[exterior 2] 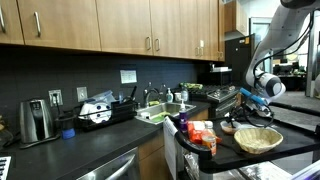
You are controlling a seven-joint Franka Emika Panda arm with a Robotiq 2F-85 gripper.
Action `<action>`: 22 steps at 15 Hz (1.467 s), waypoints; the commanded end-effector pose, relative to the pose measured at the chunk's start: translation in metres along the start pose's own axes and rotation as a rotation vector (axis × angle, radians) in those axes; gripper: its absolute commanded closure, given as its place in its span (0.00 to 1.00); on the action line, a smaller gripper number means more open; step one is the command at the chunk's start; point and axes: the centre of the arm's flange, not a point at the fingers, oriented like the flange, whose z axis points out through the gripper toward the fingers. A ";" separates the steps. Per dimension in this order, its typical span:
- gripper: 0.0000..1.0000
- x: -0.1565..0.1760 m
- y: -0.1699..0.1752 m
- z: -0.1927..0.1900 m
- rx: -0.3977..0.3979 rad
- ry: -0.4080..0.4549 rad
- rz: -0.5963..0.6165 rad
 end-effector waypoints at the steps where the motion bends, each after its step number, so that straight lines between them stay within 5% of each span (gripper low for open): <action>1: 0.99 0.012 -0.005 0.002 -0.025 -0.023 -0.009; 22: 0.99 0.031 0.004 0.004 -0.178 -0.092 -0.304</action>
